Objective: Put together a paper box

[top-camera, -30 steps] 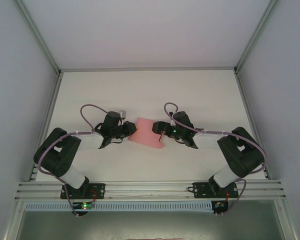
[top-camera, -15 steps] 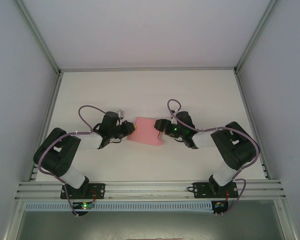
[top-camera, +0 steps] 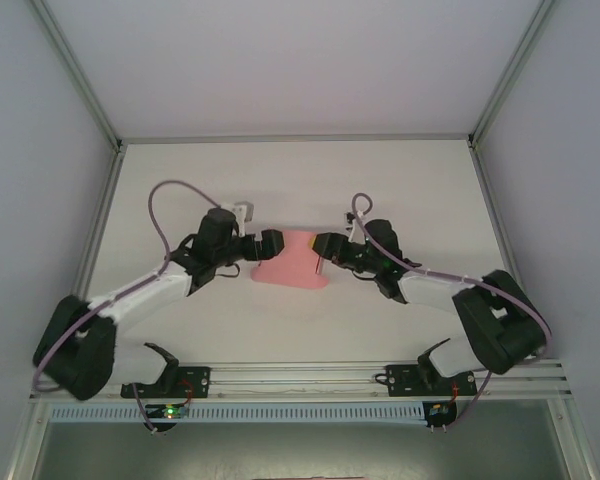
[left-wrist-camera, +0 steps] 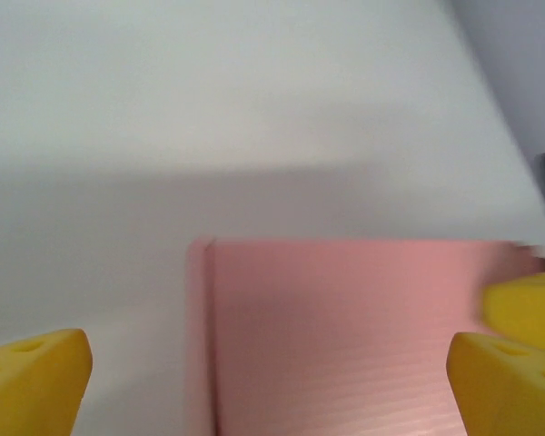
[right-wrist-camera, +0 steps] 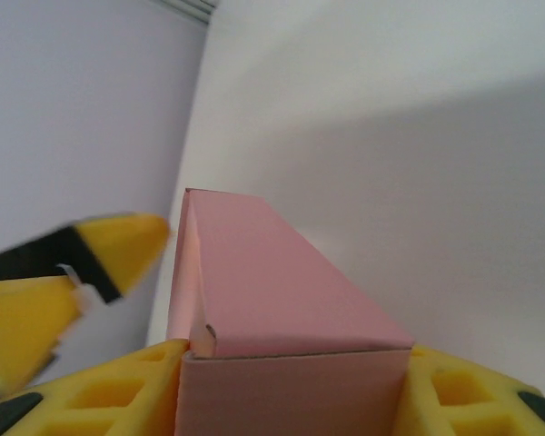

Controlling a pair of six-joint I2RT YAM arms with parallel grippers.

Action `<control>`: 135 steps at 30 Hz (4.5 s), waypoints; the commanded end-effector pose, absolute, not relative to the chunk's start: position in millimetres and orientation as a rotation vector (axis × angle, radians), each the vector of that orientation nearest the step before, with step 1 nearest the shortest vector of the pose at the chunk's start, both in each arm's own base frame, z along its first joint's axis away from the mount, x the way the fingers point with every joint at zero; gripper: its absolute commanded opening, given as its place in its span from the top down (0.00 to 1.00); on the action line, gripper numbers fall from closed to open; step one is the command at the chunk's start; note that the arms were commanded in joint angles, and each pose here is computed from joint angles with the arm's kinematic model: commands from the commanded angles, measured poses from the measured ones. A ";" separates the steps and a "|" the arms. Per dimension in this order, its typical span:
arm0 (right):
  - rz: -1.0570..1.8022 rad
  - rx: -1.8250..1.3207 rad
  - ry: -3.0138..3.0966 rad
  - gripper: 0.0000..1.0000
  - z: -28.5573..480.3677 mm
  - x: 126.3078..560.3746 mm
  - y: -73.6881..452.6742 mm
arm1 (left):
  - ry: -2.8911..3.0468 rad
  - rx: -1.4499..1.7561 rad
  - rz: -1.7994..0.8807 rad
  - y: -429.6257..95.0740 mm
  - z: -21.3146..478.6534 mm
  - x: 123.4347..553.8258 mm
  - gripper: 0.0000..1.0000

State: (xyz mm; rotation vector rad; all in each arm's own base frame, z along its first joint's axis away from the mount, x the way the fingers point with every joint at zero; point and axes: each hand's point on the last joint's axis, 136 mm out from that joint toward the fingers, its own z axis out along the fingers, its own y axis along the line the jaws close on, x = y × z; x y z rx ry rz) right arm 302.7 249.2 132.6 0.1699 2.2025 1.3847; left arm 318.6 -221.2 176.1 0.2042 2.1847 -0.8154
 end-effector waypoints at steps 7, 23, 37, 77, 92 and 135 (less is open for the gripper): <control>1.688 0.584 2.323 0.61 156.6 290.2 208.0 | 1.785 1.401 -0.550 -261.2 207.1 231.1 0.00; 1.915 0.819 2.446 0.70 151.8 264.0 199.4 | 1.606 1.678 0.001 -301.7 189.5 257.2 0.07; 1.951 0.859 2.407 0.69 154.8 265.1 198.6 | 1.588 1.668 0.044 -315.8 184.9 264.0 0.40; 0.586 -0.416 2.254 0.24 169.9 273.1 175.5 | 2.468 1.786 -0.619 -276.2 79.2 231.1 0.65; 0.691 -0.593 2.325 0.58 151.1 265.9 200.5 | 2.476 1.810 -0.649 -277.4 76.8 235.4 0.65; 0.848 -0.106 2.412 1.00 138.7 257.8 219.1 | 2.502 1.721 -0.650 -291.2 75.7 261.0 0.66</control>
